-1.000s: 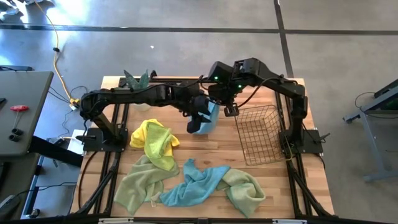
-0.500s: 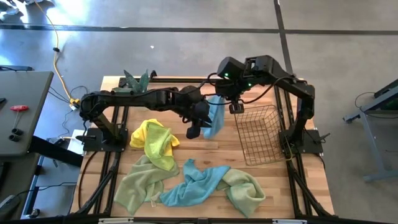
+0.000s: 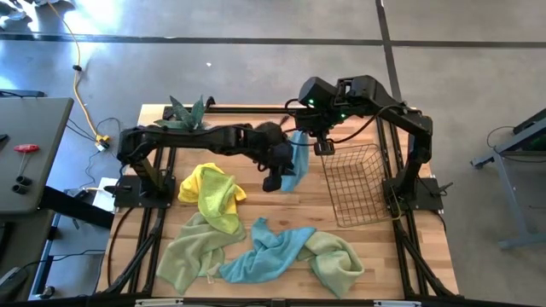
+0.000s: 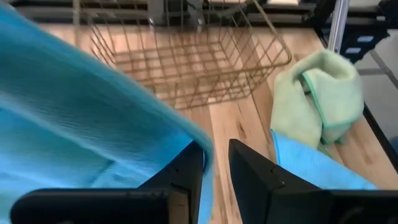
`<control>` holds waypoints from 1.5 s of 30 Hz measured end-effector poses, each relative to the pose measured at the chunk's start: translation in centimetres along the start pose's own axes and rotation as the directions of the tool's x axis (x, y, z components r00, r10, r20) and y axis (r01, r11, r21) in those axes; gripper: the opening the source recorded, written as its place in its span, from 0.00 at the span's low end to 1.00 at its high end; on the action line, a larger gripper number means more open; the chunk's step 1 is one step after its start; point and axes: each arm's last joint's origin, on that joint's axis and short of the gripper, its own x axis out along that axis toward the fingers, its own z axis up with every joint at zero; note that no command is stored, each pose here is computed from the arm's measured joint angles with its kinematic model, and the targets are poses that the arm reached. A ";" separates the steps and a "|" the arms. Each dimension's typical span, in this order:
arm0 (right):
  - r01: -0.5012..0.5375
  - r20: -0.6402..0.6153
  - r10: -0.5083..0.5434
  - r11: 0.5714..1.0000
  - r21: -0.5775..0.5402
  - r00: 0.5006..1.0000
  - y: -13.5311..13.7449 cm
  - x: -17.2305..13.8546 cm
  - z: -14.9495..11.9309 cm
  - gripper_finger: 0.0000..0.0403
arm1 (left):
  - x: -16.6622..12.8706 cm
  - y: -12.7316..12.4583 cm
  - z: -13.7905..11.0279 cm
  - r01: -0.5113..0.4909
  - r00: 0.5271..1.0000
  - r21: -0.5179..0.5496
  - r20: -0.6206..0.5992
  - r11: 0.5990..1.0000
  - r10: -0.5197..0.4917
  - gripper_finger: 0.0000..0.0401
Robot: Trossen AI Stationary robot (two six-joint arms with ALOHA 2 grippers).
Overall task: Fold microfiber towels
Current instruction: Fold the top blue microfiber cloth
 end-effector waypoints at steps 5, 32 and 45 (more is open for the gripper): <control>0.001 -0.010 -0.001 1.000 -0.007 1.000 0.0 0.0 -0.1 0.00 | 1.7 -0.3 -0.6 0.017 0.999 -0.004 -0.039 1.000 -0.017 0.17; 0.039 -0.048 -0.040 0.999 -0.009 0.998 -0.1 0.2 -0.2 0.00 | 2.2 -1.9 -2.6 -0.093 0.965 -0.081 -0.251 0.992 0.070 0.03; 0.021 -0.025 -0.020 1.000 0.017 0.999 -0.1 0.2 -0.1 0.00 | -1.2 -2.9 -2.5 -0.177 0.945 -0.135 -0.298 0.975 0.131 0.00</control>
